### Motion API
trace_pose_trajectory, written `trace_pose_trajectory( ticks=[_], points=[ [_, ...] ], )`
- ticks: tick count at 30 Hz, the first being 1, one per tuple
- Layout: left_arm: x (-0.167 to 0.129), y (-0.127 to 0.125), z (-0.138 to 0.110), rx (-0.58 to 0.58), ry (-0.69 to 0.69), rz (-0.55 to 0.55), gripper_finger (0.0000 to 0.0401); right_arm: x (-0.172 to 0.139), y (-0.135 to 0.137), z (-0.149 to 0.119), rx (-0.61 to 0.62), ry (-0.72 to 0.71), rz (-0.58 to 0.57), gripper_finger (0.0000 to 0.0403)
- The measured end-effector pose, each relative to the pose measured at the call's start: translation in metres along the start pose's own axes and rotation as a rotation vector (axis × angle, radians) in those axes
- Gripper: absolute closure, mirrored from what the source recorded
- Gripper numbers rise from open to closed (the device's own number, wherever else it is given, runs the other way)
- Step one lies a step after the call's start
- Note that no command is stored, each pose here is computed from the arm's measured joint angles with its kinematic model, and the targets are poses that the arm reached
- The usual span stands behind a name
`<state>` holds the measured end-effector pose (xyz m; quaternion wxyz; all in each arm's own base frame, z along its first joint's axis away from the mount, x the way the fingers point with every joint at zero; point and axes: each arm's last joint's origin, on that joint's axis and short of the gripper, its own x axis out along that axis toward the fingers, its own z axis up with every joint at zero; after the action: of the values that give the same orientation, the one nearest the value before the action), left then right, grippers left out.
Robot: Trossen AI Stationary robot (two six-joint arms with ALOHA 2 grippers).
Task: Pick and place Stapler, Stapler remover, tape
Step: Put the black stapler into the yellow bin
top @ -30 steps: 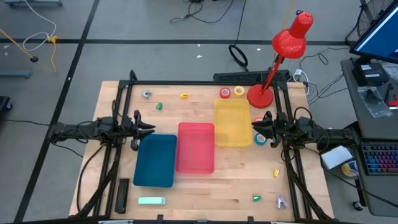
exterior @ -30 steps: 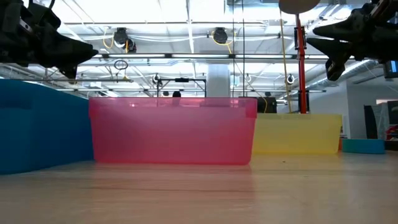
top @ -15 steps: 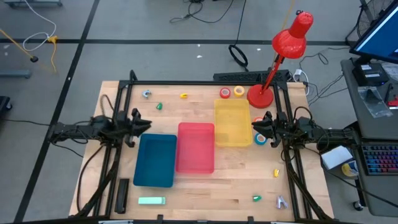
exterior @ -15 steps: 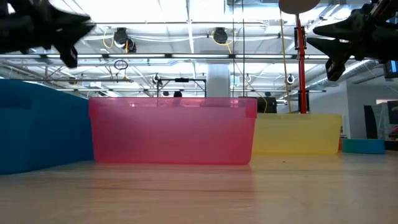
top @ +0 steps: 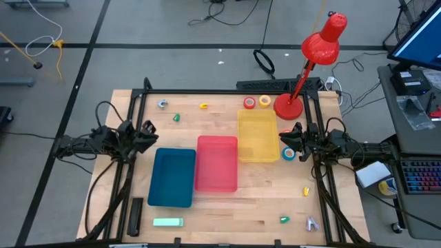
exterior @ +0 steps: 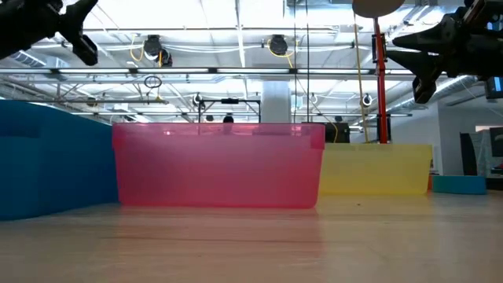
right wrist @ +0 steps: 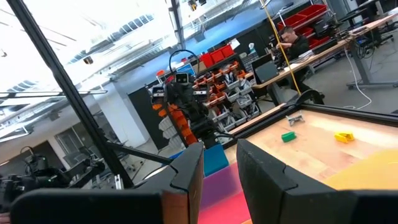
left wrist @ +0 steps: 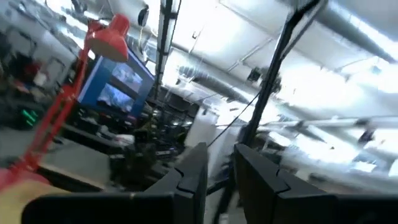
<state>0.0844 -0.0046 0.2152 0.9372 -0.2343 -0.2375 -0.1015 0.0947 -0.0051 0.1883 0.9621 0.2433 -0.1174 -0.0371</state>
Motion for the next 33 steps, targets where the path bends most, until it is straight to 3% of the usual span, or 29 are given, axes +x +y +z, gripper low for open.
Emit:
trace_pose_trajectory(
  ticks=[4,11,16,24,29,33],
  points=[
    [0.0,0.003,-0.003,-0.179,0.011,0.062,0.032,0.0,0.0,0.0,0.0,0.0,0.001,0.0314],
    [0.019,0.008,-0.011,-0.348,0.253,0.291,0.032,0.0,0.0,0.0,0.0,0.0,0.0,0.0314],
    [0.048,0.001,-0.001,-0.439,0.528,0.468,0.032,0.0,0.0,0.0,0.0,0.0,0.001,0.0314],
    [0.084,-0.013,0.025,-0.499,0.964,0.864,0.032,0.0,0.0,0.0,0.0,0.001,0.001,0.0314],
    [0.092,-0.025,0.04,-0.589,1.265,1.093,0.032,0.0,0.0,0.0,0.0,0.002,0.002,0.0314],
    [0.087,-0.035,0.043,-0.683,1.487,1.353,0.032,0.0,0.0,0.0,0.0,0.003,0.004,0.0314]
  ],
)
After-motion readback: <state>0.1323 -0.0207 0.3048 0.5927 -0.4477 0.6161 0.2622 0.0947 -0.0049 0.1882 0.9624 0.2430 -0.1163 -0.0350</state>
